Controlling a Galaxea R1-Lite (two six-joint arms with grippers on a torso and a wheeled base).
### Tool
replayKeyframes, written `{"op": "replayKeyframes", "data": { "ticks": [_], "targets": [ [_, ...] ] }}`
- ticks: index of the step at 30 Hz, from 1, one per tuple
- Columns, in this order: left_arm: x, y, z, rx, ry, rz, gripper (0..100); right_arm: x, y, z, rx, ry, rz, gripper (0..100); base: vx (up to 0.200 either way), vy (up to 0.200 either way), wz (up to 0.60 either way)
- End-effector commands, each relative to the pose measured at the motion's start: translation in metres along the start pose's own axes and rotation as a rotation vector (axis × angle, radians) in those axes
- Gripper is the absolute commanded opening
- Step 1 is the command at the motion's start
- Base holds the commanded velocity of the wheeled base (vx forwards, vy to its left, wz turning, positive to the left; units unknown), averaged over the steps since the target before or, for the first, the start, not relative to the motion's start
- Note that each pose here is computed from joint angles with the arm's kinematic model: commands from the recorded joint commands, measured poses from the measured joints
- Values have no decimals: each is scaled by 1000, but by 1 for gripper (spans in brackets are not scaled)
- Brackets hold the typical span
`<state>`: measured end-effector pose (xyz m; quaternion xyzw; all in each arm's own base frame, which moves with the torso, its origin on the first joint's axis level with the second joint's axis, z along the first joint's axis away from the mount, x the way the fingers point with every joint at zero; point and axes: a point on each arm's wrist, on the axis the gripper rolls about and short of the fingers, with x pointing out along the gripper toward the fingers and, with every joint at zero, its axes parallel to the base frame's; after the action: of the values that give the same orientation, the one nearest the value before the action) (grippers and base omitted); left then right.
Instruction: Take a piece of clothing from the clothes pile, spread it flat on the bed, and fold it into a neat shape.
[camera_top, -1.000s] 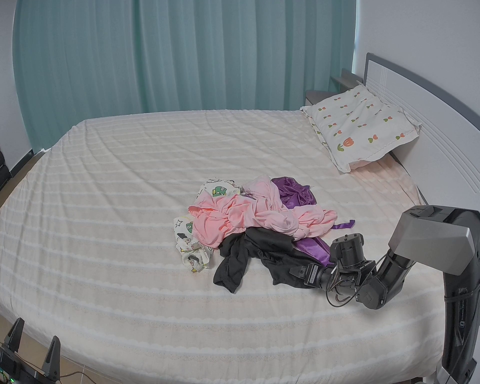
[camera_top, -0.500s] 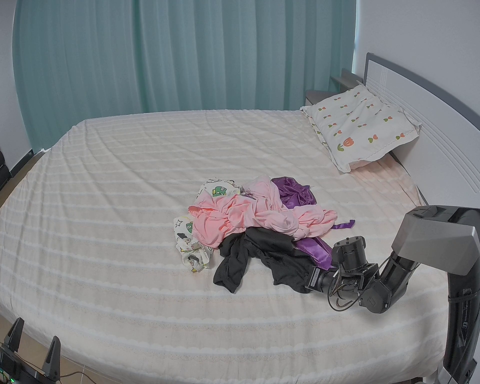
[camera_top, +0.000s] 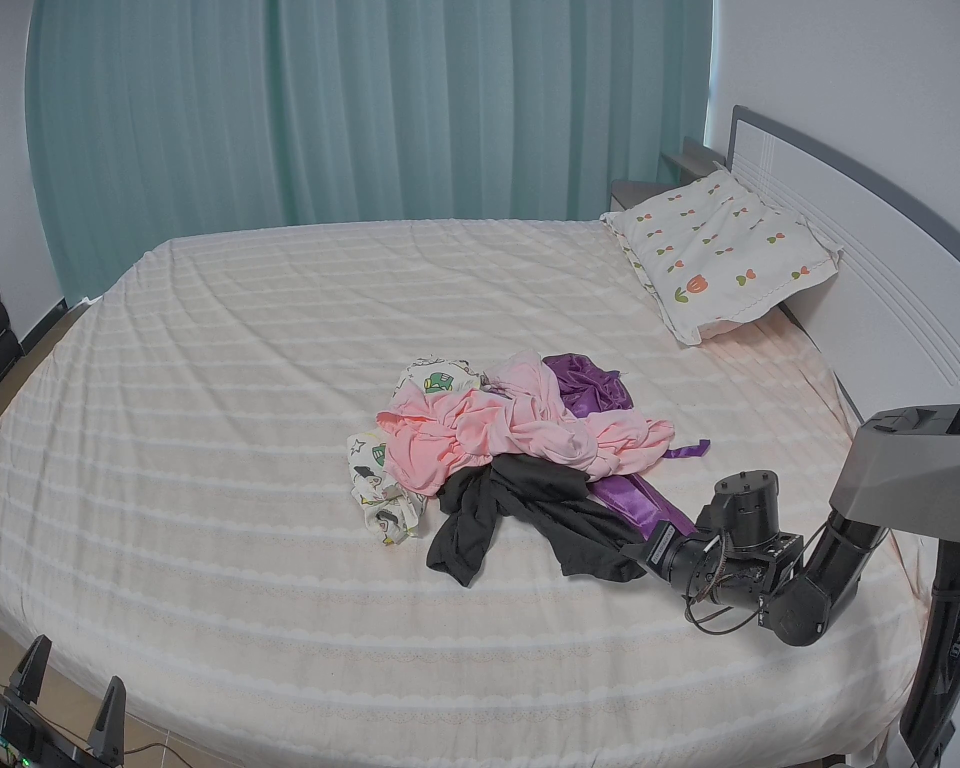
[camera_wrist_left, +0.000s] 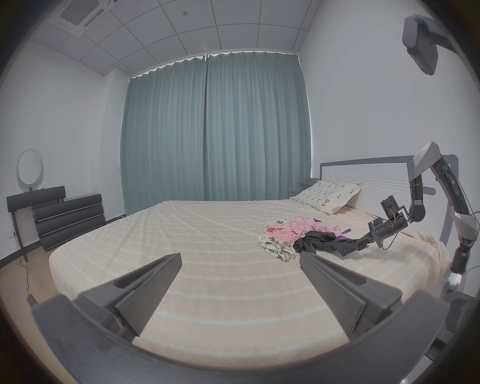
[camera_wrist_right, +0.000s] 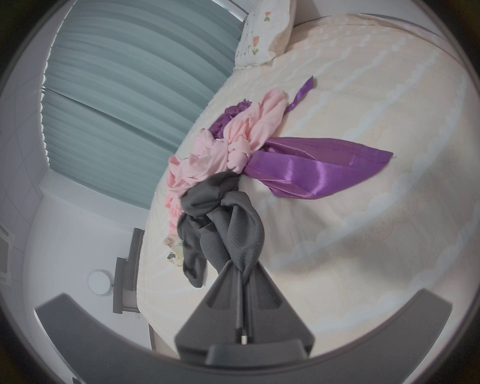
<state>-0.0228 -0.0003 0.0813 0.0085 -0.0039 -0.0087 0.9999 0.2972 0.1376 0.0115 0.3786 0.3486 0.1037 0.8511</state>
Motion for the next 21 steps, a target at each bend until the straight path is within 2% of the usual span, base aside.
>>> {"op": "replayKeyframes", "data": {
  "ticks": [1, 3, 4, 5, 6, 7, 8, 10, 11, 12, 13, 14, 15, 17, 18, 21],
  "targets": [
    [1, 0, -5, -2, 12, -12, 100, -16, 2, -2, 6, -6, 30, 0, 0, 0, 0],
    [0, 0, 5, -14, -19, -19, 100, -17, 1, -3, 8, -3, 27, 0, 0, 0, 0],
    [-4, 0, 34, -48, -103, -20, 100, -17, 0, -3, 8, -1, 24, 0, 0, 0, 0],
    [-5, 0, 44, -66, -122, -21, 100, -17, 0, -3, 8, 1, 24, 0, 0, 0, 0],
    [1, 1, 83, -165, -134, -25, 100, -16, 0, -3, 10, 0, 25, 0, 0, 0, 0],
    [2, 1, 84, -172, -124, -25, 100, -16, 0, -3, 10, 0, 25, 0, 0, 0, 0],
    [22, 1, 83, -135, 1, -29, 100, -14, 0, -4, 8, 3, 25, 0, 0, 0, 0],
    [39, 0, 67, -51, 149, -85, 100, -15, -1, -5, 9, 6, 22, 0, 0, 0, 0],
    [47, -1, 58, -45, 223, -125, 100, -16, 0, -5, 9, 5, 23, 0, 0, 0, 0],
    [48, -1, 58, -47, 231, -133, 100, -16, 0, -5, 9, 5, 23, 0, 0, 0, 0],
    [60, -4, 51, -70, 322, -215, 100, -17, 0, -4, 8, 3, 25, 0, 0, 0, 0],
    [65, -5, 50, -80, 357, -246, 100, -17, 0, -4, 8, 3, 25, 0, 0, 0, 0],
    [76, -8, 48, -97, 432, -292, 100, -17, 0, -4, 8, 3, 25, 0, 0, 0, 0],
    [78, -9, 47, -101, 449, -299, 100, -17, 0, -4, 8, 3, 25, 0, 0, 0, 0],
    [104, -21, 45, -137, 558, -380, 100, -17, 1, -4, 8, 2, 26, 0, 0, 0, 0],
    [138, -41, 35, -205, 661, -430, 100, -19, 2, -3, 6, -3, 34, 0, 0, 0, 0]
  ]
}}
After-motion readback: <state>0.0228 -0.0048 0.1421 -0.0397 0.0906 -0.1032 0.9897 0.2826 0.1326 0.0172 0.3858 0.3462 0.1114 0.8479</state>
